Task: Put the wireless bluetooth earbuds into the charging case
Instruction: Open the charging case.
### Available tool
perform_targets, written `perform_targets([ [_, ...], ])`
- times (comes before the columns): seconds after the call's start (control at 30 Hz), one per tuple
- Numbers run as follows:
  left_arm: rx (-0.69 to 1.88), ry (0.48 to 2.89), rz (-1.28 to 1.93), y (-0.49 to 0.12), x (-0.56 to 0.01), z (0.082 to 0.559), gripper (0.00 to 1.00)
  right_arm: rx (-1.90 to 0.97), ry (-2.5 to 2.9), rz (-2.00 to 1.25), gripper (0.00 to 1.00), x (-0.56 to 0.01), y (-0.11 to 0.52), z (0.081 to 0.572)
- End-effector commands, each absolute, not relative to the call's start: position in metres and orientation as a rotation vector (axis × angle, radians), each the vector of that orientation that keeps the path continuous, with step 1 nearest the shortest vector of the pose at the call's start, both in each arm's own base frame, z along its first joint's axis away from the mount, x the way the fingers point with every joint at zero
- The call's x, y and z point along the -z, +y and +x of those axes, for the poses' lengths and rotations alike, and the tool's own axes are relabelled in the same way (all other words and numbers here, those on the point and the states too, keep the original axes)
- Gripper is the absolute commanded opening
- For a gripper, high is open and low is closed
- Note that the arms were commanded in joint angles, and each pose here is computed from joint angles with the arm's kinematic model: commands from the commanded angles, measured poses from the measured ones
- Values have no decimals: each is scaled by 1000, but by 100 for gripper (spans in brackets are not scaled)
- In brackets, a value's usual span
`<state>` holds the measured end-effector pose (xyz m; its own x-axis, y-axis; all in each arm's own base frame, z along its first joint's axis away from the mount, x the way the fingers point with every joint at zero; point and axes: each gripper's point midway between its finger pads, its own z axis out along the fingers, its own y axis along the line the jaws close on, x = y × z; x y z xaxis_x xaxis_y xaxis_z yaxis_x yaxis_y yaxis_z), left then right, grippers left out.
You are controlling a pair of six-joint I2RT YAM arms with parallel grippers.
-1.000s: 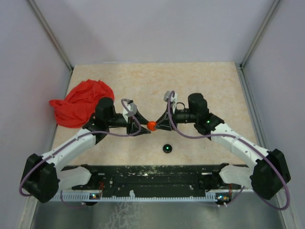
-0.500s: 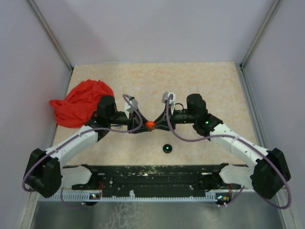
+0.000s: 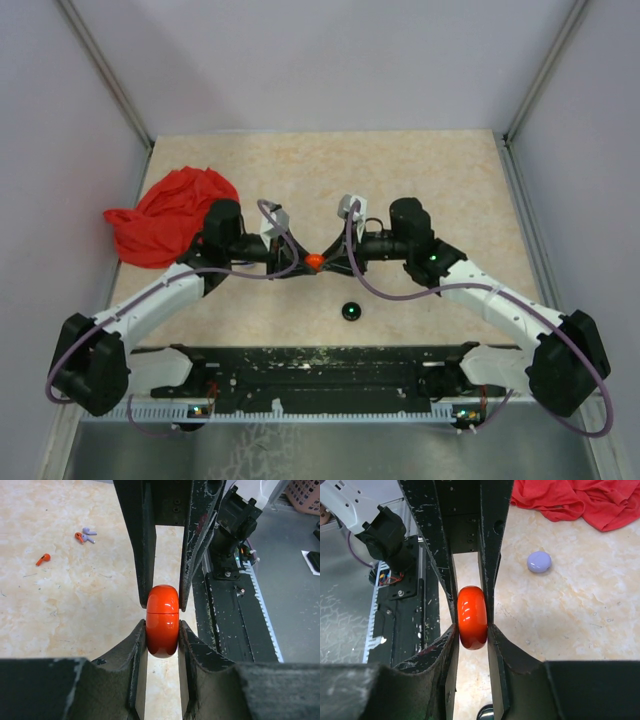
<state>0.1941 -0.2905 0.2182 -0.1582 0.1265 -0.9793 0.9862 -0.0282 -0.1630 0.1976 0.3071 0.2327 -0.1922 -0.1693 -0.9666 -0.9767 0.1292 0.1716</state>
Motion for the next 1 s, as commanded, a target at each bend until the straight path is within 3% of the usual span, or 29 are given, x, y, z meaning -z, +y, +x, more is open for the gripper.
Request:
perform_targets([
  [0.0, 1241, 1274, 1332, -287, -233, 187, 1, -1114, 1463, -1144, 30, -258, 308, 204],
  [0.97, 1134, 1209, 1350, -281, -228, 189, 1, -940, 1611, -887, 38, -273, 283, 242],
])
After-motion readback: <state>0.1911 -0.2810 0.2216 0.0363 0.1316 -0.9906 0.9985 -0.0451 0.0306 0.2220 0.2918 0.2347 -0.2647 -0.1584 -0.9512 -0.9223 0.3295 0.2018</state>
